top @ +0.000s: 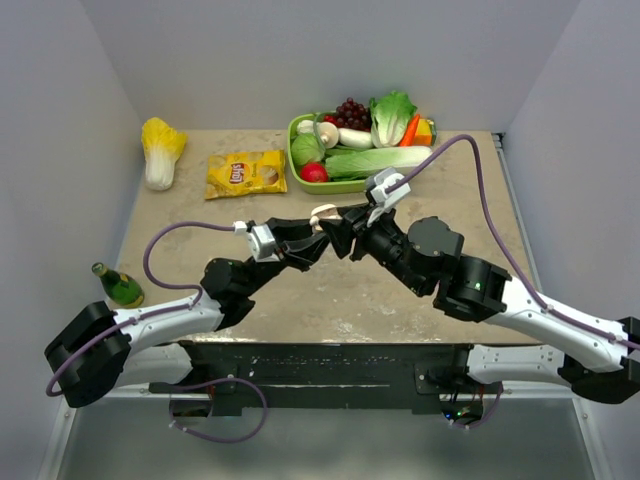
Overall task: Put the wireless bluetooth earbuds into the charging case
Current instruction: Place the earbud in the charging case.
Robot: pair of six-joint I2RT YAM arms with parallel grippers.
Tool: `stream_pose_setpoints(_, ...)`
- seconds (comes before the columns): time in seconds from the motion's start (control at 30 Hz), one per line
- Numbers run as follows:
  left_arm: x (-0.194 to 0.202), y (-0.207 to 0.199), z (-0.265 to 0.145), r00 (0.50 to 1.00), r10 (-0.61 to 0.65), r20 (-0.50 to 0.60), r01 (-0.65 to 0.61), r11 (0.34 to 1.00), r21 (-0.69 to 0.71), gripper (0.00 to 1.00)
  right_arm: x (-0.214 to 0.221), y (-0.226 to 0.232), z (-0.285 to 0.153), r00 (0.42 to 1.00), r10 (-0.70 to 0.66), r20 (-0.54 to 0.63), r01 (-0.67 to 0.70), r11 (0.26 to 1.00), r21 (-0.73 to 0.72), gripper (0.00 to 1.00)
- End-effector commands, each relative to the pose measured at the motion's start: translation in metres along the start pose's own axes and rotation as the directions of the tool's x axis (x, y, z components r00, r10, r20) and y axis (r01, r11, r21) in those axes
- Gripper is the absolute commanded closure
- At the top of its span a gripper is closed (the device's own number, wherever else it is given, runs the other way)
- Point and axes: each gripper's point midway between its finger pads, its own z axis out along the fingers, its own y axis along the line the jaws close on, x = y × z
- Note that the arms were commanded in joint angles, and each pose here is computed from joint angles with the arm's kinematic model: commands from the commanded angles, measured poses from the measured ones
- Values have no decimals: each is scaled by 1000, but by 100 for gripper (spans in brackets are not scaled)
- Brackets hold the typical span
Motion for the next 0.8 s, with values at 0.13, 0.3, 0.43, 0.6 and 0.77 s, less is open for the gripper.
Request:
stream_pose_setpoints(0.13, -43, 2, 6, 989, 50, 142, -48, 999, -21, 100, -27, 4, 0, 999, 25, 37, -25, 1000, -1, 53)
stream_pose_setpoints(0.3, -36, 8, 7, 993, 50, 111, -45, 998, -48, 100, -22, -5, 10, 1000, 4, 9, -5, 997, 82, 45)
stream_pose_setpoints(0.43, -32, 11, 7, 995, 54, 88, -49, 997, -63, 100, -21, -9, 15, 1000, -3, -1, 3, 992, 123, 28)
stream_pose_setpoints(0.6, -31, 11, 8, 995, 57, 83, -51, 996, -67, 100, -17, -8, 23, 1000, -1, -21, 5, 989, 145, 26)
stream_pose_setpoints(0.77, -31, 11, 8, 995, 58, 84, -53, 996, -65, 100, -10, -10, 30, 998, -12, -54, 22, 983, 183, 26)
